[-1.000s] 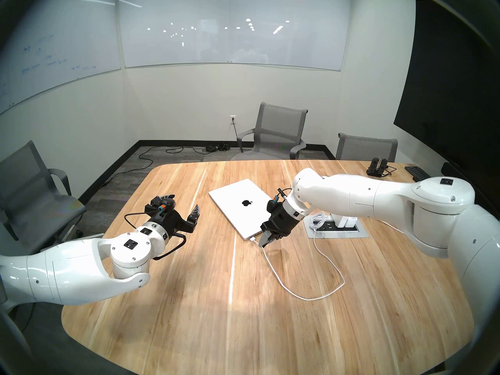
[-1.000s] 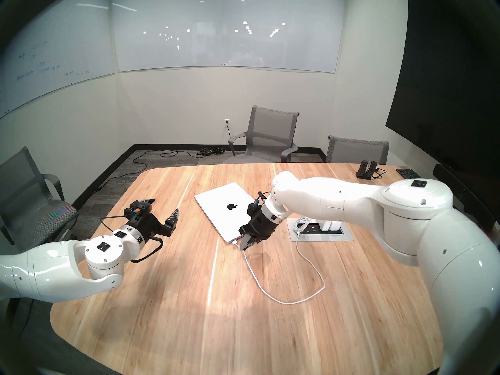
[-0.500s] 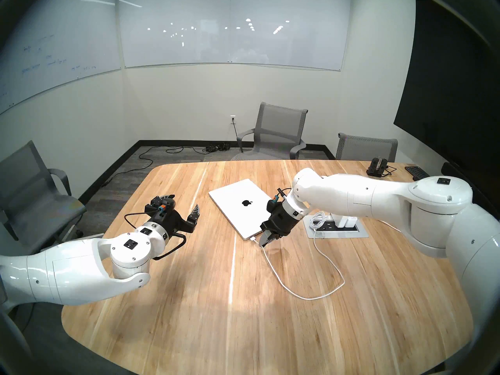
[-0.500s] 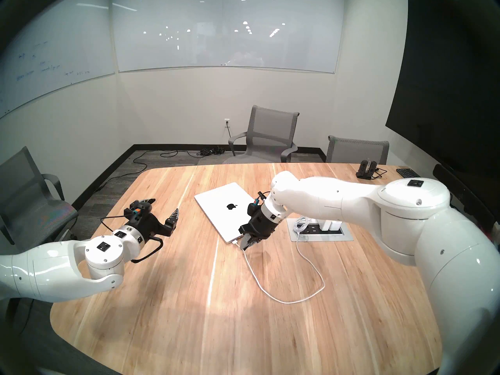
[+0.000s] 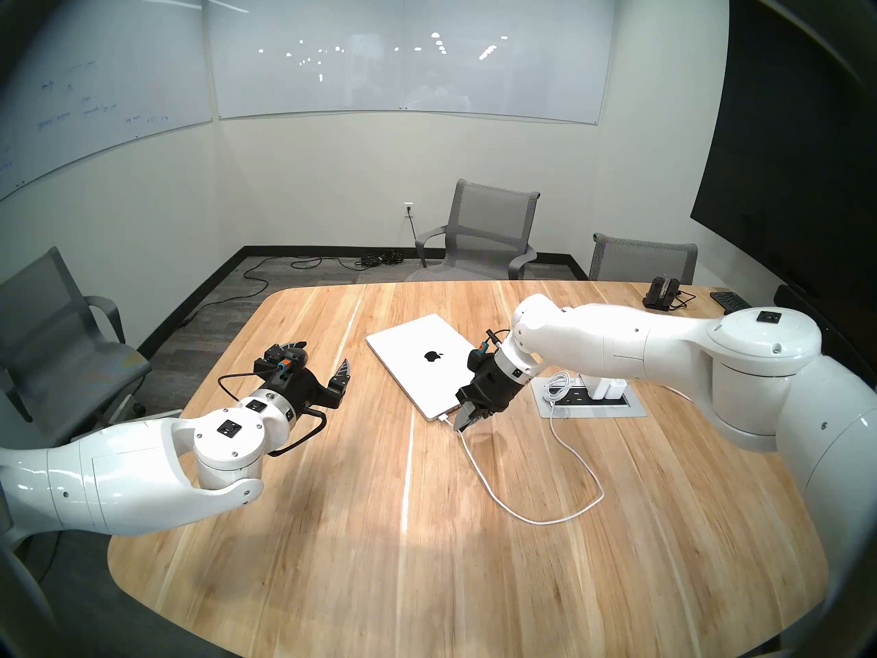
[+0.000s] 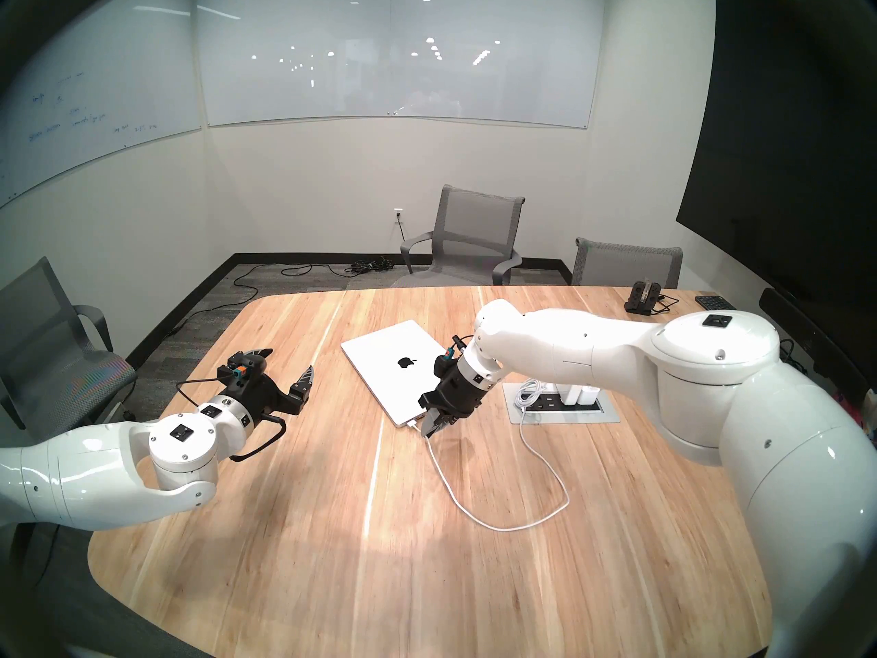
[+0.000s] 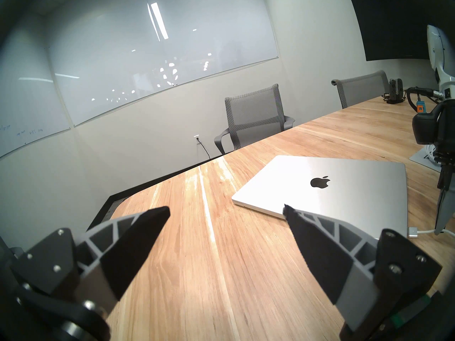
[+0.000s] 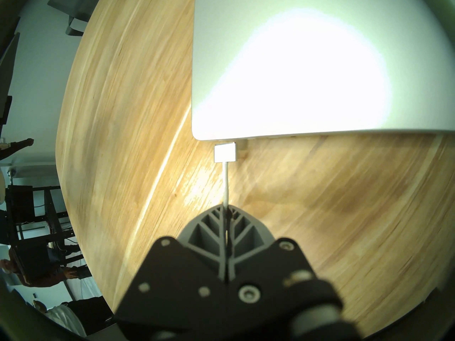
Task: Plug the charging cable into the port of a MacBook
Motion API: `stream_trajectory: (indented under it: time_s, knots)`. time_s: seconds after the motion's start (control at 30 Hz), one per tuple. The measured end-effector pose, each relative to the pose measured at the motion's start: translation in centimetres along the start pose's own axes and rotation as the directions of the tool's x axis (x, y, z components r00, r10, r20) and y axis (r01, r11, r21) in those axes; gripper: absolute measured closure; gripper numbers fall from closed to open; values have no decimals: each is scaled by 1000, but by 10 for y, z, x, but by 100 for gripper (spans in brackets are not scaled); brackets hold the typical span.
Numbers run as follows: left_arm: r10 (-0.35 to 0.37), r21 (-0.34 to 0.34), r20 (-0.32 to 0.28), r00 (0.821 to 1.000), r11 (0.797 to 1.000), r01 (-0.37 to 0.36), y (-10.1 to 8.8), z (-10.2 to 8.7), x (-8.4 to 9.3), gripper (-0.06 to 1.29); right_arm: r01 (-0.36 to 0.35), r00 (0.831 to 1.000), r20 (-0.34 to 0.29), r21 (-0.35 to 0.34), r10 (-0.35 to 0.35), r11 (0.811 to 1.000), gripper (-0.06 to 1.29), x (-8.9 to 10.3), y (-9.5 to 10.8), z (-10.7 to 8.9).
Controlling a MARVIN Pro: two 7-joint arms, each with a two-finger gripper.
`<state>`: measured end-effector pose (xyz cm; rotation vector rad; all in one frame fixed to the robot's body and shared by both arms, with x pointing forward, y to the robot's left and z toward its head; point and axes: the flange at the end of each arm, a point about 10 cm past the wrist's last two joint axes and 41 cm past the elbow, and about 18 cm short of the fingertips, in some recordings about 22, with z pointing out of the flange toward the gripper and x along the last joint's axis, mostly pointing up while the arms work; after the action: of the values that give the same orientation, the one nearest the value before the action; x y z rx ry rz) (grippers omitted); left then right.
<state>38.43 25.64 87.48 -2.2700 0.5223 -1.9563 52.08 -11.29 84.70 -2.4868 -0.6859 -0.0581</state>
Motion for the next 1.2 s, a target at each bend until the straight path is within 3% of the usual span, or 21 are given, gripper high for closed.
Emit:
stream_trajectory:
  time_s: [1.2]
  knots:
    - [0, 0, 0, 1000, 1000, 0, 0, 0, 0, 1, 6, 1000, 14, 3, -6, 1000, 125, 4, 2, -1]
